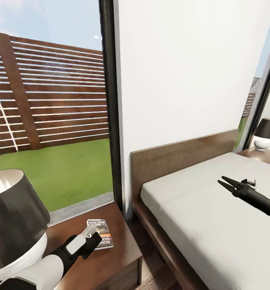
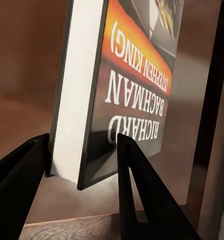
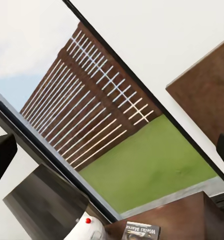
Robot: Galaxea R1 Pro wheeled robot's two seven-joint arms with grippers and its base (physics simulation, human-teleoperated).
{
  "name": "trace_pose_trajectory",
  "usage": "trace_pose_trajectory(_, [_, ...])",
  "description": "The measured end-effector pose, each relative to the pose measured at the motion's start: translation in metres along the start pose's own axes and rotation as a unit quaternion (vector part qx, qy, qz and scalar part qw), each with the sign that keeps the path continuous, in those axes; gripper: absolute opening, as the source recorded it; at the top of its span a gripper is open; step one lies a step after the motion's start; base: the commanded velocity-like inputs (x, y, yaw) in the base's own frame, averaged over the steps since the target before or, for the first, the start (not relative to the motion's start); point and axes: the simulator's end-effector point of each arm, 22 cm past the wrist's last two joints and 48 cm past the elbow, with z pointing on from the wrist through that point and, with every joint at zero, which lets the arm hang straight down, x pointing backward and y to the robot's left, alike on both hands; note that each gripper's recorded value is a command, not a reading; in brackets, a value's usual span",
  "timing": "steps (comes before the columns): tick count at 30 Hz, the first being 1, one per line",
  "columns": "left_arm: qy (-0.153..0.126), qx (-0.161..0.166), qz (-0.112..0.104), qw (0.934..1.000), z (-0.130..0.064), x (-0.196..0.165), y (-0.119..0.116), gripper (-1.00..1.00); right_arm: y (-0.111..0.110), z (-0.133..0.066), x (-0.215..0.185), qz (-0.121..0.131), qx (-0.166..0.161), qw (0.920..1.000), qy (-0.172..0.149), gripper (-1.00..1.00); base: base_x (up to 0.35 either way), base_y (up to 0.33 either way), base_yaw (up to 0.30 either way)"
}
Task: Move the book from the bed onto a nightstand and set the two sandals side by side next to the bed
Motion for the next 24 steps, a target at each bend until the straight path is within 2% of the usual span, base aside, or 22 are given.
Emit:
trace_pose_trajectory(19, [0.000, 0.000, 0.000, 1.0000, 0.0000, 0.0002, -0.0002, -1.00, 0.0001, 0.0006, 0.0005, 0.000, -0.001, 1.0000, 0.000, 1.00, 0.000, 0.000, 0.000])
trace_pose_trajectory(24, [0.000, 0.000, 0.000, 1.0000, 0.0061, 0.0036, 0.0046, -1.00, -0.0045, -0.0023, 0.0071, 0.001, -0.001, 1.0000, 0.000, 1.00, 0.000, 0.000, 0.000])
